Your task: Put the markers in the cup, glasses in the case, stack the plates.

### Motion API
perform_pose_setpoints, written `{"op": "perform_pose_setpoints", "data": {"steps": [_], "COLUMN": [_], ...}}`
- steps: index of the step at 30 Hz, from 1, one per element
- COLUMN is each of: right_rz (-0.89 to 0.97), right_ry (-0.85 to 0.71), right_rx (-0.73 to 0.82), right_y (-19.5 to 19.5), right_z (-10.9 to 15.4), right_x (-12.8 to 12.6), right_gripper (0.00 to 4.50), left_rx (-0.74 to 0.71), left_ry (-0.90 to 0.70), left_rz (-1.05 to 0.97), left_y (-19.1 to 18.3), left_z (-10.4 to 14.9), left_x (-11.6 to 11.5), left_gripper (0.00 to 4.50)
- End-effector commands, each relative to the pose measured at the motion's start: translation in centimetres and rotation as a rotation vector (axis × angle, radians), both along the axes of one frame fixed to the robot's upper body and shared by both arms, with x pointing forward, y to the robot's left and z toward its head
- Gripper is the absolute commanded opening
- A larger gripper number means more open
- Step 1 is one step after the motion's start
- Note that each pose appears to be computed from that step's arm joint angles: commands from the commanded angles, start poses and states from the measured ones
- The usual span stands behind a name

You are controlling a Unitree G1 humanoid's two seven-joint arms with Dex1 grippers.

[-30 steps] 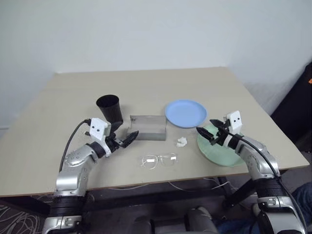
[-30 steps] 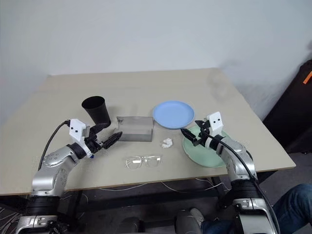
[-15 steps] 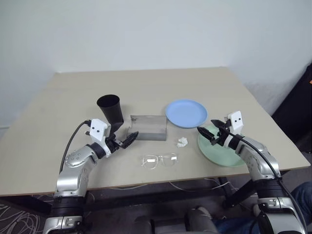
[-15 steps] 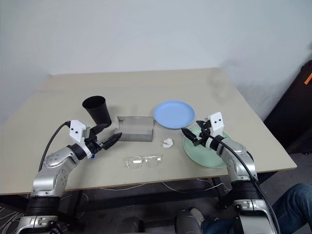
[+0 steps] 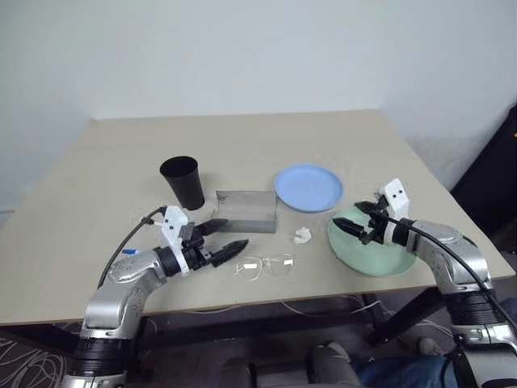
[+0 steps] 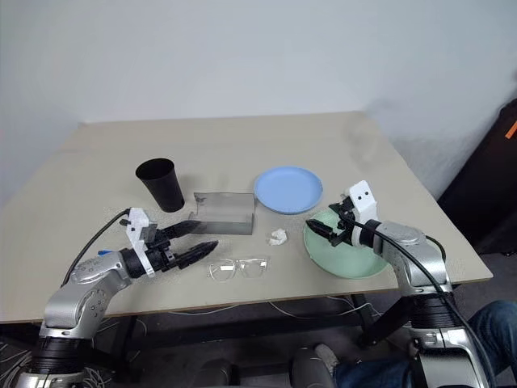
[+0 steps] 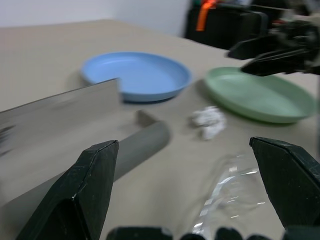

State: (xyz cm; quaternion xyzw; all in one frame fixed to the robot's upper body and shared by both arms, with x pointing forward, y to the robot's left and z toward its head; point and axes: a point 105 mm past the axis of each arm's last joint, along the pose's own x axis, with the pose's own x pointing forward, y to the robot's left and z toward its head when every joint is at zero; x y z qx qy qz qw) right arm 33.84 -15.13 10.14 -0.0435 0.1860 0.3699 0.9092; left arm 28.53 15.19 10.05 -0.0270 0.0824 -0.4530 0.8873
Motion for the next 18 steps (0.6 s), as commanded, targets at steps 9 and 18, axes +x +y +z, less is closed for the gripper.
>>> {"op": "perform_pose_setpoints", "data": {"steps": [9, 18], "right_rz": [0.053, 0.028], "right_ry": [0.203, 0.202], "right_rx": [-0.185, -0.301], "right_y": [1.0, 1.2], "right_z": [-1.4, -2.2], "right_x": [-2.9, -3.3], "right_gripper": [4.50, 4.50], "left_rx": [0.028, 0.030], "left_ry": [-0.047, -0.045], "left_rz": [-0.071, -0.086], "left_y": [-1.9, -2.6], "left_z": [0.8, 0.4], "left_x": [0.0, -0.3], "left_gripper": [4.46, 4.46]}}
